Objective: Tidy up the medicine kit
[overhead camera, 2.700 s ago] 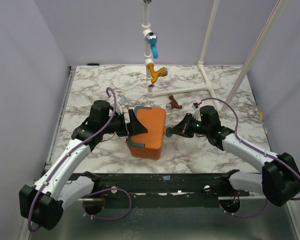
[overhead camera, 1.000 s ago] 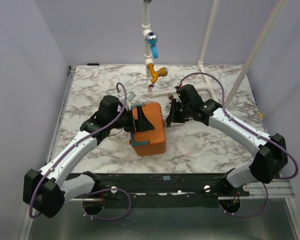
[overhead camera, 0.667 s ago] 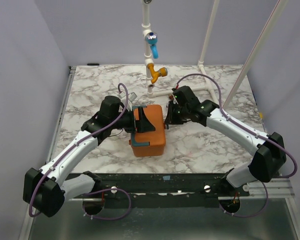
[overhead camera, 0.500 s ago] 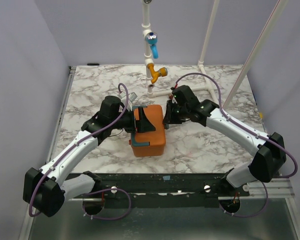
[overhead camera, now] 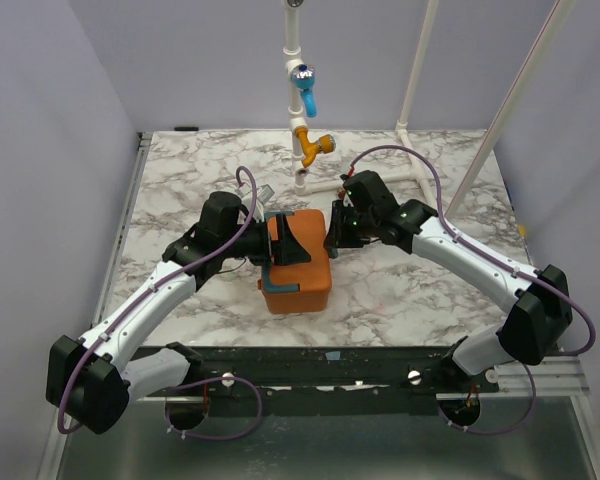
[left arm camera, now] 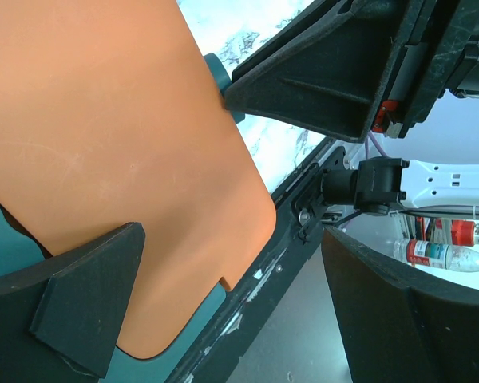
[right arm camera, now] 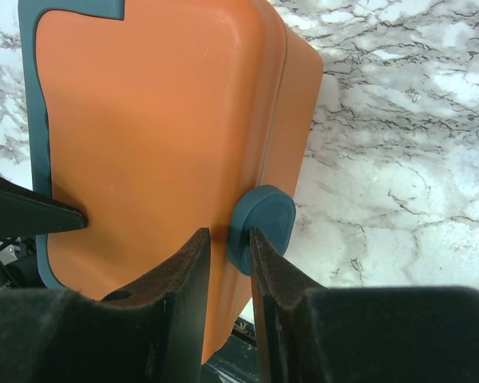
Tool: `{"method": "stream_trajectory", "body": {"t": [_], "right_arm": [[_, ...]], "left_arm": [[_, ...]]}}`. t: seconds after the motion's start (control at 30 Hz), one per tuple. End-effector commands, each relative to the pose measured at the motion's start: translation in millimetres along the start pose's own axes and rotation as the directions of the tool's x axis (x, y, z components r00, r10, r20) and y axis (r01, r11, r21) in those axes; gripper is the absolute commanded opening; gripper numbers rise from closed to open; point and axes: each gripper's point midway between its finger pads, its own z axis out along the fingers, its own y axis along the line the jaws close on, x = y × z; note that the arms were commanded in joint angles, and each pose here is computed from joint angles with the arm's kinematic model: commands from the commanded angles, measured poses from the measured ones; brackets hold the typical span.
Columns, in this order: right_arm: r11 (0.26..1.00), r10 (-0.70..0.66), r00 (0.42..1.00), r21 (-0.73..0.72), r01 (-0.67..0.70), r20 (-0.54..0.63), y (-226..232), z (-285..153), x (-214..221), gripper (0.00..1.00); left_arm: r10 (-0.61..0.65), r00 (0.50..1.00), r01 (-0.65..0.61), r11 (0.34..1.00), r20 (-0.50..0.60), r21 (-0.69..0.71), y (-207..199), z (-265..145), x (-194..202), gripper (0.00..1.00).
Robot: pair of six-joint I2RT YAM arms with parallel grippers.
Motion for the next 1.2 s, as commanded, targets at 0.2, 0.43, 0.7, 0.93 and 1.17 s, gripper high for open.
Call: {"method": "stream_trajectory", "body": {"t": [0.2,0.43,0.7,0.93,1.17], "right_arm": [[0.999,0.034,0.995,0.009,-0.035,0.098,1.1,-7.0,-13.1,0.29],[0.998,0.040,0.993,0.038,-0.044,0.114,-6.2,-6.5,-13.2,0.23],[0.998,0.047,0.993,0.046,-0.053,0.107,-10.3,-3.4,-8.4,0.17],[0.997,0.055,0.994,0.042,-0.059,0.095,-12.0,2.4,-2.7,0.14],[0.996,0.087,0.992,0.021,-0.089,0.086,-11.6,9.6,3.3,0.10]], "left_arm": [[-0.079,0.992,0.063,0.986,-0.097,-0.152,39.2,0.8,35.2,0.97],[-0.078,0.992,0.063,0.986,-0.096,-0.152,37.7,-0.2,34.7,0.97],[-0.077,0.993,0.062,0.986,-0.094,-0.156,38.0,-1.7,35.2,0.97],[-0.080,0.992,0.064,0.985,-0.096,-0.160,38.8,-1.7,35.6,0.97],[-0.081,0.992,0.065,0.984,-0.096,-0.163,39.6,-2.0,36.5,0.97]]}}
